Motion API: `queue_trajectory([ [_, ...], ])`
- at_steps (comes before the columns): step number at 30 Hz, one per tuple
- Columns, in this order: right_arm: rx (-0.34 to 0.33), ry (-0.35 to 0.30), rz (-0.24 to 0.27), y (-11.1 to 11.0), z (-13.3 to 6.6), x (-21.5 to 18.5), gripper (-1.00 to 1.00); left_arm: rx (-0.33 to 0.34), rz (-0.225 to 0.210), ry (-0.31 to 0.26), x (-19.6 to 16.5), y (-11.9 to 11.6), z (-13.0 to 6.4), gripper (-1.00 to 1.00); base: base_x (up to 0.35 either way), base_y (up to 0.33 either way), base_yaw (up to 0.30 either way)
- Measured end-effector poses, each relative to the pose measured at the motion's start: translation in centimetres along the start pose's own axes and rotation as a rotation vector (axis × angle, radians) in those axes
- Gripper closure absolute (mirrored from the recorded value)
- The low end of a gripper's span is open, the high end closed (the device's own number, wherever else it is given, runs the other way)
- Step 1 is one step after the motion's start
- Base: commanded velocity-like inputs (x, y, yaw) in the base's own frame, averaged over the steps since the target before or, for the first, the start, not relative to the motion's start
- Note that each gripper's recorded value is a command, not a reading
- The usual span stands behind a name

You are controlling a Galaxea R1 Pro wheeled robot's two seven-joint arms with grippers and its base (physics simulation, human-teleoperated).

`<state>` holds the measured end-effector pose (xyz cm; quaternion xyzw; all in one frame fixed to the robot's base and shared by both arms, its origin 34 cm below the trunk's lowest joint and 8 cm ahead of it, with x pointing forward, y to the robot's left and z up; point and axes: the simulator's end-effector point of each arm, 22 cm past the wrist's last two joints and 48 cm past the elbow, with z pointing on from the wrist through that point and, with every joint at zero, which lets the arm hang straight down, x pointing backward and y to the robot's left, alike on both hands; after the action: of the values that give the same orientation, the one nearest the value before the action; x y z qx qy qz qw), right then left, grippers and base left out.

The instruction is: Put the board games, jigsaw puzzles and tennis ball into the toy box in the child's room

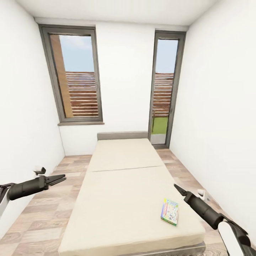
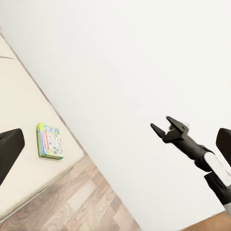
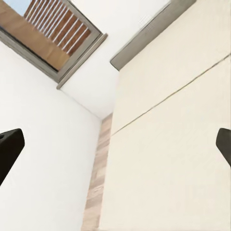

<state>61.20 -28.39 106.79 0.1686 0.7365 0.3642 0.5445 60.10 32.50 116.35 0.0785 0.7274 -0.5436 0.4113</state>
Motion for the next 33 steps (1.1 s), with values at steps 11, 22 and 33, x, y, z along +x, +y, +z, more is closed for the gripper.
queue_trajectory([
  [11, 0.342, 0.062, -0.021, -5.9, 0.2, 1.5, -1.0, -0.221, -0.007, 0.003, 0.3, 4.8, 0.3, -1.0, 0.001, -0.002, -0.276],
  [22, 0.528, 0.135, -0.162, -6.2, 0.9, 3.3, -1.0, -0.435, -0.022, -0.006, 0.7, 9.3, 0.0, -1.0, 0.0, 0.0, -0.121],
  [33, 0.513, 0.198, -0.262, -3.0, 2.0, 5.6, -1.0, -0.464, -0.027, -0.011, 0.8, 9.9, 0.1, -1.0, 0.0, -0.005, -0.012],
])
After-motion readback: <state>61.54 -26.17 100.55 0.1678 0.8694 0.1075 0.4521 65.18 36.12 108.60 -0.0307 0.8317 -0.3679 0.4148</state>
